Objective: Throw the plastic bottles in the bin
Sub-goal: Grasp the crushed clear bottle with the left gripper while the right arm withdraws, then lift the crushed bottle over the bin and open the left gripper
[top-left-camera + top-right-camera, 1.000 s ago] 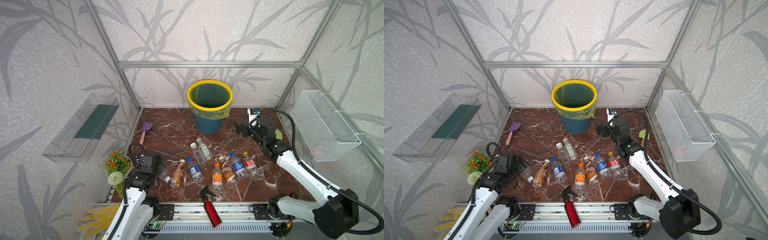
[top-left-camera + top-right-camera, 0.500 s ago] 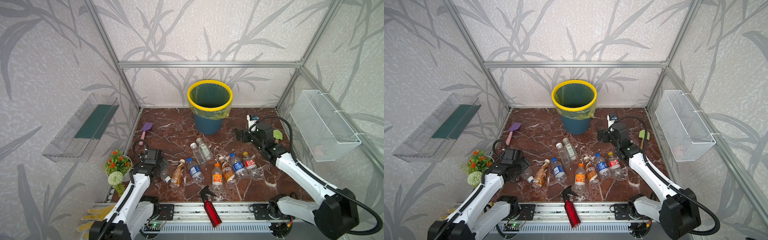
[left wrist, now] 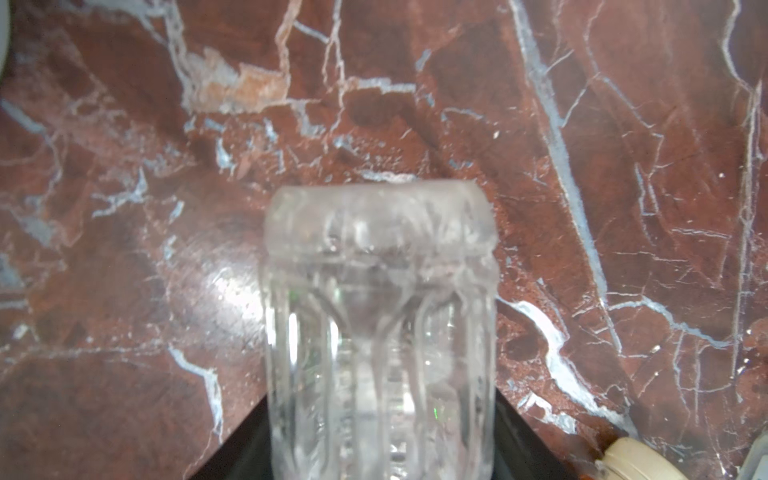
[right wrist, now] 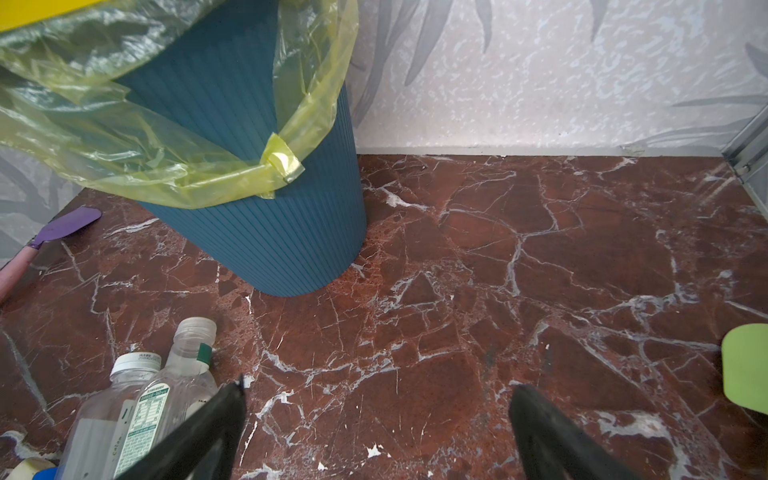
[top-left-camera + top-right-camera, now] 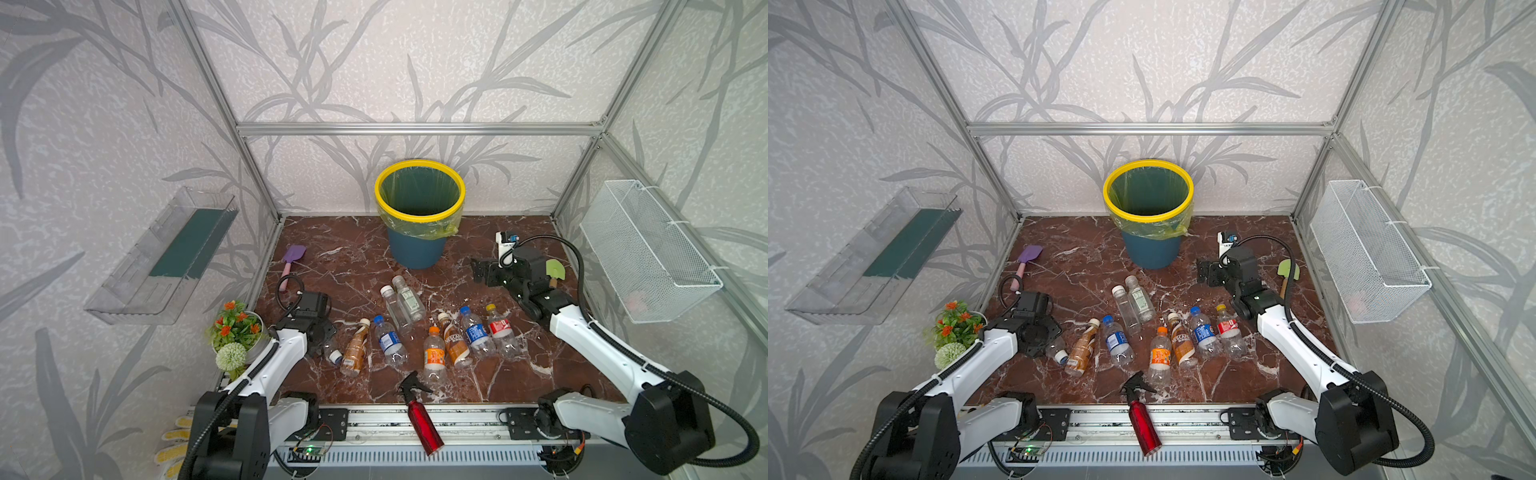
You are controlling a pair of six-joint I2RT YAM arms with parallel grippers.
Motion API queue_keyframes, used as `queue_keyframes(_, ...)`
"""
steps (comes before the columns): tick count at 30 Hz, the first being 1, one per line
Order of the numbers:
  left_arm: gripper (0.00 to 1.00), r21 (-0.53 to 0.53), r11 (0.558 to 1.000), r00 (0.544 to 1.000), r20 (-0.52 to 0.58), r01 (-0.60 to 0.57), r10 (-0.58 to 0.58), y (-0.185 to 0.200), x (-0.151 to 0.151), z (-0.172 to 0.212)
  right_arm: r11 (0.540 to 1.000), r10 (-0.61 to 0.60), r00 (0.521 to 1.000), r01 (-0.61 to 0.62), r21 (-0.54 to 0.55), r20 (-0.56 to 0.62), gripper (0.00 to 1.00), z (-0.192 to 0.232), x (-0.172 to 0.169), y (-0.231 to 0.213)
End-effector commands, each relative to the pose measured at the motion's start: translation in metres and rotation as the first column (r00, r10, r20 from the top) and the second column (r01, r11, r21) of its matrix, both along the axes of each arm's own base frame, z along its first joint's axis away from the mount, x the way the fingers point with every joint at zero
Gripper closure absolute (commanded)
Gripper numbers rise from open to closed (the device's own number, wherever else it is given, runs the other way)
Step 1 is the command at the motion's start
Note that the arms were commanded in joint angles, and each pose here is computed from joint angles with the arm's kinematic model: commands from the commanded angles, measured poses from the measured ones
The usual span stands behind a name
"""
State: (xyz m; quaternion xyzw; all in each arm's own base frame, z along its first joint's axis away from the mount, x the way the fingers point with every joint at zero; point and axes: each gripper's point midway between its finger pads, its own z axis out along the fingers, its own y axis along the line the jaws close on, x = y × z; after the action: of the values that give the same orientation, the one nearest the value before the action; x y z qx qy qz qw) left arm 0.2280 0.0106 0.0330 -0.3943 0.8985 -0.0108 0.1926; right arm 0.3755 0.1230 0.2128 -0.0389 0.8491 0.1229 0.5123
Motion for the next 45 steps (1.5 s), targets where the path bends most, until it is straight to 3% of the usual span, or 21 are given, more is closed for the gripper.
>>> queue_keyframes(1,0.4,0.023,1.0,1.0,0.003,-0.001,0.001,0.004,0.005,0.002,1.0,-0.012,1.0,0.011,0.018,0.019,0.01,0.003,0.003,-0.001)
queue_keyframes(7,0.51,0.042,0.999,0.999,0.029,0.019,-0.021,0.006,0.01,0.01,1.0,-0.025,1.0,0.025,0.008,-0.003,0.01,-0.007,0.003,-0.006)
queue_keyframes(13,0.51,0.064,0.994,0.987,0.126,0.092,-0.099,0.002,0.026,0.038,0.999,-0.033,0.999,0.033,-0.011,-0.037,0.02,-0.021,0.004,-0.01)
queue_keyframes(17,0.49,0.106,0.984,0.951,0.258,0.146,-0.169,0.0,0.039,0.077,0.999,-0.036,0.998,0.035,-0.022,-0.054,0.02,-0.027,0.005,-0.011)
queue_keyframes(20,0.49,0.141,0.974,0.894,0.391,0.177,-0.219,-0.003,0.047,0.116,0.999,-0.038,0.997,0.036,-0.02,-0.067,0.02,-0.031,0.003,-0.011)
queue_keyframes(24,0.49,0.221,0.942,0.742,0.58,0.253,-0.336,-0.016,0.051,0.179,0.999,-0.034,0.997,0.033,-0.013,-0.075,0.03,-0.032,-0.001,-0.011)
queue_keyframes(28,0.49,0.389,0.86,0.466,0.725,0.329,-0.507,-0.038,0.038,0.252,0.999,-0.049,0.995,0.048,-0.014,-0.085,0.03,-0.041,-0.014,-0.018)
queue_keyframes(33,0.49,0.519,0.791,0.213,0.775,0.323,-0.595,-0.058,0.031,0.329,0.999,-0.048,0.993,0.05,0.016,-0.109,0.03,-0.056,-0.026,-0.018)
queue_keyframes(35,0.5,0.551,0.746,0.102,0.775,0.373,-0.623,-0.076,0.038,0.359,0.999,-0.036,0.993,0.04,0.031,-0.114,0.03,-0.058,-0.027,-0.015)
queue_keyframes(38,0.51,0.565,0.726,-0.04,0.799,0.392,-0.6,-0.098,0.054,0.402,0.998,-0.037,0.993,0.043,0.048,-0.112,0.04,-0.059,-0.03,-0.015)
queue_keyframes(40,0.51,0.605,0.689,-0.107,0.777,0.399,-0.62,-0.117,0.071,0.426,0.997,-0.04,0.995,0.046,0.062,-0.096,0.04,-0.056,-0.033,-0.016)
queue_keyframes(42,0.51,0.669,0.619,-0.16,0.721,0.411,-0.674,-0.148,0.095,0.451,0.996,-0.038,0.996,0.044,0.073,-0.085,0.04,-0.052,-0.034,-0.016)
queue_keyframes(43,0.51,0.693,0.591,-0.168,0.695,0.413,-0.699,-0.167,0.114,0.462,0.996,-0.035,0.996,0.041,0.08,-0.079,0.04,-0.05,-0.034,-0.015)
queue_keyframes(45,0.46,0.669,0.601,-0.159,0.715,0.437,-0.681,-0.193,0.161,0.481,0.995,-0.026,0.997,0.033,0.096,-0.072,0.04,-0.048,-0.033,-0.012)
